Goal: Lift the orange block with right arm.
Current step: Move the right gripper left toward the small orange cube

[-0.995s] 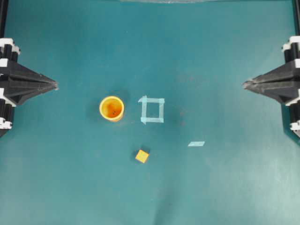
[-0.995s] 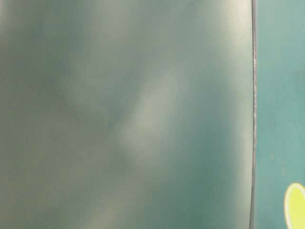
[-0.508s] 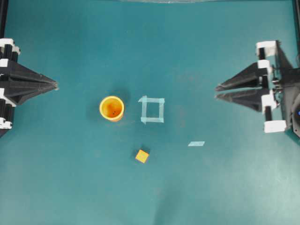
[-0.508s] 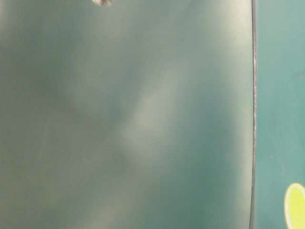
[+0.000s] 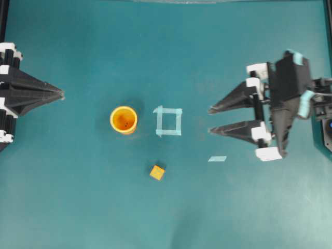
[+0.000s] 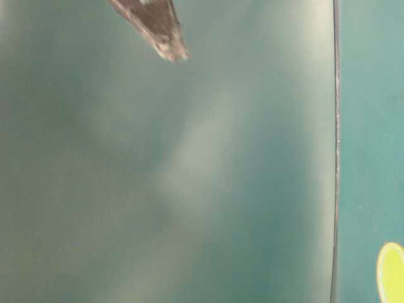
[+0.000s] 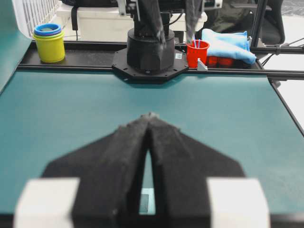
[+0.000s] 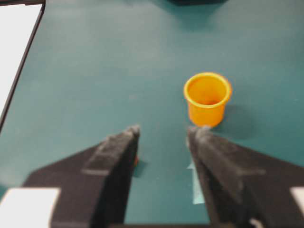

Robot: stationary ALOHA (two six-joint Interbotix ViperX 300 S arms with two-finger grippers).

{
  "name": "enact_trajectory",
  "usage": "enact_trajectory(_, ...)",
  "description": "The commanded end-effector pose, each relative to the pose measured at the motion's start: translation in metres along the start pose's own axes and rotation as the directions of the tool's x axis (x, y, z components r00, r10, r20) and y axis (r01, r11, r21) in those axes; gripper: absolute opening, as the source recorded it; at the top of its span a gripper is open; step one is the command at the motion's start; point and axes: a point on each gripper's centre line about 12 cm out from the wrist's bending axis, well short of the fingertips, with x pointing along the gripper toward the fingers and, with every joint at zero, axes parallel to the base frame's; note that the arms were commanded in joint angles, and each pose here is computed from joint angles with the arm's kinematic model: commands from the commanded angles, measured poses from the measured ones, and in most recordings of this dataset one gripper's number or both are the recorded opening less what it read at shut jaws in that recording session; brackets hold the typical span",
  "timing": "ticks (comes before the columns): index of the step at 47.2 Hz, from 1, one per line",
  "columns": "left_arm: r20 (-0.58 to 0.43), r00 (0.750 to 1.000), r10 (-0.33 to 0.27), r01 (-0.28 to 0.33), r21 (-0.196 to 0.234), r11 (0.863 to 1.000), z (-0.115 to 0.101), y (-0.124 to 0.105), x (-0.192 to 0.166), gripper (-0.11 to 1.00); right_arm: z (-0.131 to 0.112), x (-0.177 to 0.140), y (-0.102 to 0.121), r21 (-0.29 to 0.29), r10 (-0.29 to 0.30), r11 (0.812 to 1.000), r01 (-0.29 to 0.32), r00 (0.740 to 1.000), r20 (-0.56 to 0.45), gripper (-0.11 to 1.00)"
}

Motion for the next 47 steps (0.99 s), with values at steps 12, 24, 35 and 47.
enact_trajectory(12,0.031,1.0,-0.002,0.002,0.001,1.0,0.011,0.0,0.002,0.01,0.01,0.034,0.013,0.162,0.017,0.987,-0.007,0.998,-0.061,0.62)
enact_trajectory(24,0.032,0.999,-0.002,0.002,0.001,1.0,0.012,0.0,0.002,0.01,0.001,0.063,0.02,0.338,0.003,0.938,0.077,0.974,-0.228,0.63)
enact_trajectory(35,0.034,0.999,-0.002,0.002,0.001,1.0,0.012,0.0,0.002,0.01,0.001,0.087,0.028,0.395,-0.008,0.907,0.149,0.941,-0.337,0.64)
enact_trajectory(47,0.035,0.999,-0.002,0.002,0.001,1.0,0.012,0.0,0.002,0.01,-0.009,0.119,0.04,0.355,-0.019,0.913,0.202,0.89,-0.456,0.67)
